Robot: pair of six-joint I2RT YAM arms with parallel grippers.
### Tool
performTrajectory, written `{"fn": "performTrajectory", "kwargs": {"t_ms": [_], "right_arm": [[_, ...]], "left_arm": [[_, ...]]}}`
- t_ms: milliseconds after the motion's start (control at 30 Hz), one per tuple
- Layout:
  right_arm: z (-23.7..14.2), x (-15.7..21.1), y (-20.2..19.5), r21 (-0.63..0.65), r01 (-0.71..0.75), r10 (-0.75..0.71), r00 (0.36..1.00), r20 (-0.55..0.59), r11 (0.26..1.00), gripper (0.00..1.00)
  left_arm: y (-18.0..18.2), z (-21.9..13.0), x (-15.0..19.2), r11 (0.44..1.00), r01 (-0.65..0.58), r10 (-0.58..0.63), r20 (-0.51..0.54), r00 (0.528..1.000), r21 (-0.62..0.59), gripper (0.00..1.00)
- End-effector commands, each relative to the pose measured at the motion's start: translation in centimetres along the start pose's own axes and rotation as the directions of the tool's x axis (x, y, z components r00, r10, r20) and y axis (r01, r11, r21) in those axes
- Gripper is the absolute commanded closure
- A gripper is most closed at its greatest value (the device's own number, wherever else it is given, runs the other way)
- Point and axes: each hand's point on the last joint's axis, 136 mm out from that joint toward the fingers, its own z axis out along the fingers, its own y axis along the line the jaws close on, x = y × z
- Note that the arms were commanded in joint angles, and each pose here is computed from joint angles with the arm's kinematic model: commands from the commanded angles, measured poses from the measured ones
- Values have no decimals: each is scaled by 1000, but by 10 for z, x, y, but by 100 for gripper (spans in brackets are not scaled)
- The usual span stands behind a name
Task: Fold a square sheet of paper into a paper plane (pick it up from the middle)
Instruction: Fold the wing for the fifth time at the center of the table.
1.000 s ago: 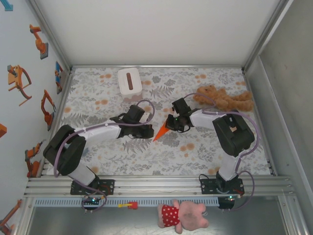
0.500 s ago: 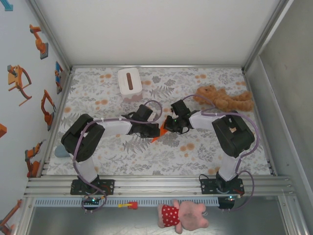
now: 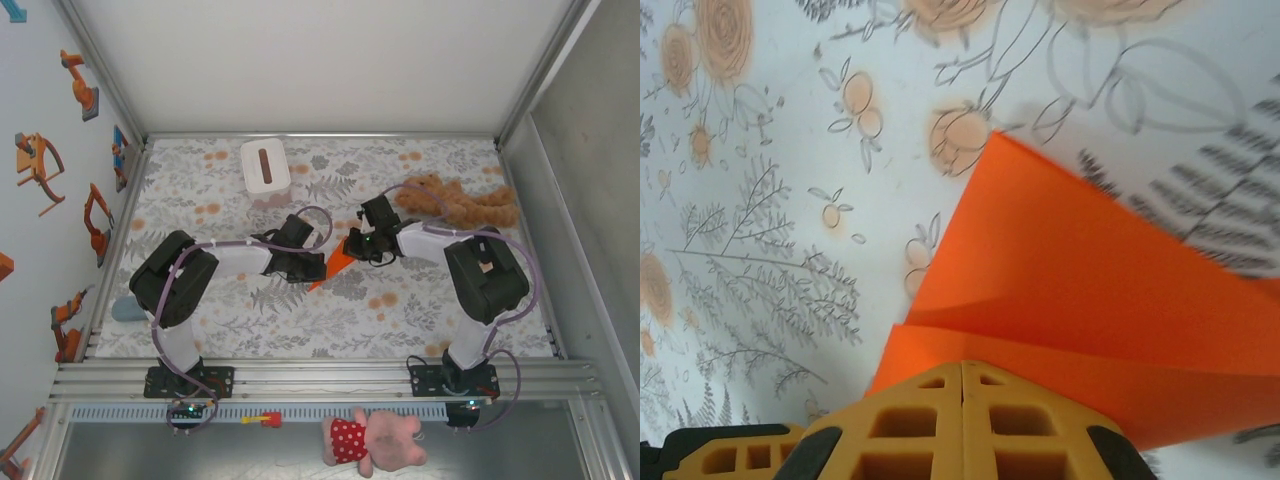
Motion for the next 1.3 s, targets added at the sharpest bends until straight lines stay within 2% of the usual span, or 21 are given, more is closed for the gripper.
{"fn": "performTrajectory", "kwargs": {"t_ms": [0,300,500,600,767,1033,1267], "right_arm": [[1,-4,-5,25,27,-26,1000,-10,999,98],[13,0,-28,85,2,1,999,-38,996,99],[18,11,-40,113,-16,24,998,-66,993,99],[18,12,-41,112,-17,23,998,-61,994,99],[17,10,-39,98,-14,19,999,-51,995,99],[13,7,-31,65,-7,10,999,-38,998,99],[-10,-14,8,-48,48,-46,998,31,998,99]], "left_arm": [[18,5,13,997,43,-46,-51,998,-69,100],[10,0,8,999,28,-30,-41,999,-44,100],[-32,-17,-20,994,2,-9,61,998,111,100],[-35,-18,-34,995,-1,-9,98,995,96,98],[-25,-3,-41,997,61,-65,89,994,50,99],[-10,15,-34,990,137,-138,73,988,22,100],[13,18,-18,984,160,-158,35,987,-81,100]]}}
